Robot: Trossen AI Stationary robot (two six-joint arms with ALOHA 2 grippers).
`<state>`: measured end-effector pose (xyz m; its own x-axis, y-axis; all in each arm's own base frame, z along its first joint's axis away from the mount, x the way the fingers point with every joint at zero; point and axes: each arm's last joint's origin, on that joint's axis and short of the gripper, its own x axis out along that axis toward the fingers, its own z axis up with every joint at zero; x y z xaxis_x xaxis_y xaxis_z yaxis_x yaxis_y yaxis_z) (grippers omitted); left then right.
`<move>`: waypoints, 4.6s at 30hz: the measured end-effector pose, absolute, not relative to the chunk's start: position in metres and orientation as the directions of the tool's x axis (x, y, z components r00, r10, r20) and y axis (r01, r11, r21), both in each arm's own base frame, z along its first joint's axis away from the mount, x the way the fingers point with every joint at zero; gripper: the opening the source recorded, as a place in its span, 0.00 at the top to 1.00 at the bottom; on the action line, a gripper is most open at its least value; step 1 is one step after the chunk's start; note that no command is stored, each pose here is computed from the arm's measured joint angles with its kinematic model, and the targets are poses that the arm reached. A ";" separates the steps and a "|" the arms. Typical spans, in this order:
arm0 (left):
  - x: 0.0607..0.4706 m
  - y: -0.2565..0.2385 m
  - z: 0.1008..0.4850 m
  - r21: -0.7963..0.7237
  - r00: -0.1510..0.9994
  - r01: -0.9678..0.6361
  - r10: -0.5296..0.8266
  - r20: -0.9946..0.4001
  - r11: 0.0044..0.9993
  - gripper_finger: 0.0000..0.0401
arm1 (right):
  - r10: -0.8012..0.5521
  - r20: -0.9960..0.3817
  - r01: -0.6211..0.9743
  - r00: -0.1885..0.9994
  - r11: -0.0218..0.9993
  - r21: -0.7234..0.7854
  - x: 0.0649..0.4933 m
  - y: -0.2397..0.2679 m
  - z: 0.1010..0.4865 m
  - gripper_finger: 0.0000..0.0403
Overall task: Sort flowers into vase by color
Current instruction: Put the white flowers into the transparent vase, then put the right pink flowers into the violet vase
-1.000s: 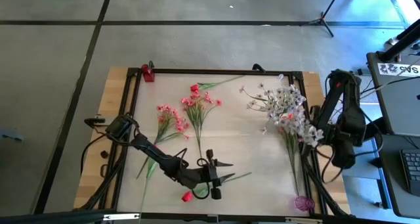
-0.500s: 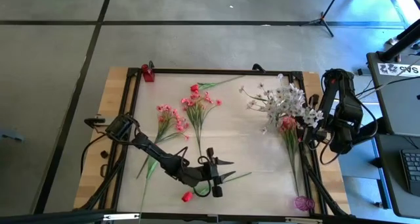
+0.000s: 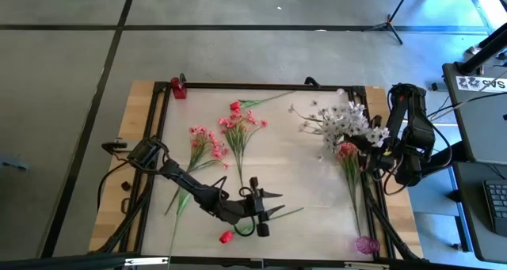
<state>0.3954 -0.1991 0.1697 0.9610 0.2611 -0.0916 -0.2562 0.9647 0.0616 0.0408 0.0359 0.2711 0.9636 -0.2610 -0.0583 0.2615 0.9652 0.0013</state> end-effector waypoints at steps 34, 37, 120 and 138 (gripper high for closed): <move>0.378 -0.141 0.184 -0.048 0.797 -0.340 0.261 -0.545 0.939 0.63 | -0.412 -0.259 0.472 0.874 0.847 0.245 0.062 0.045 0.208 0.67; 0.377 -0.142 0.183 -0.045 0.791 -0.348 0.267 -0.551 0.937 0.63 | -0.365 -0.280 0.426 0.888 0.882 0.202 0.066 0.051 0.212 0.56; 0.303 -0.147 0.172 0.061 0.634 -0.466 0.381 -0.673 0.883 0.63 | -0.074 -0.955 0.588 0.288 0.800 0.116 0.080 0.136 0.257 0.15; 0.306 -0.144 0.173 0.049 0.641 -0.475 0.384 -0.665 0.878 0.63 | 0.159 -0.877 0.364 0.454 0.865 0.346 0.036 0.175 0.275 0.18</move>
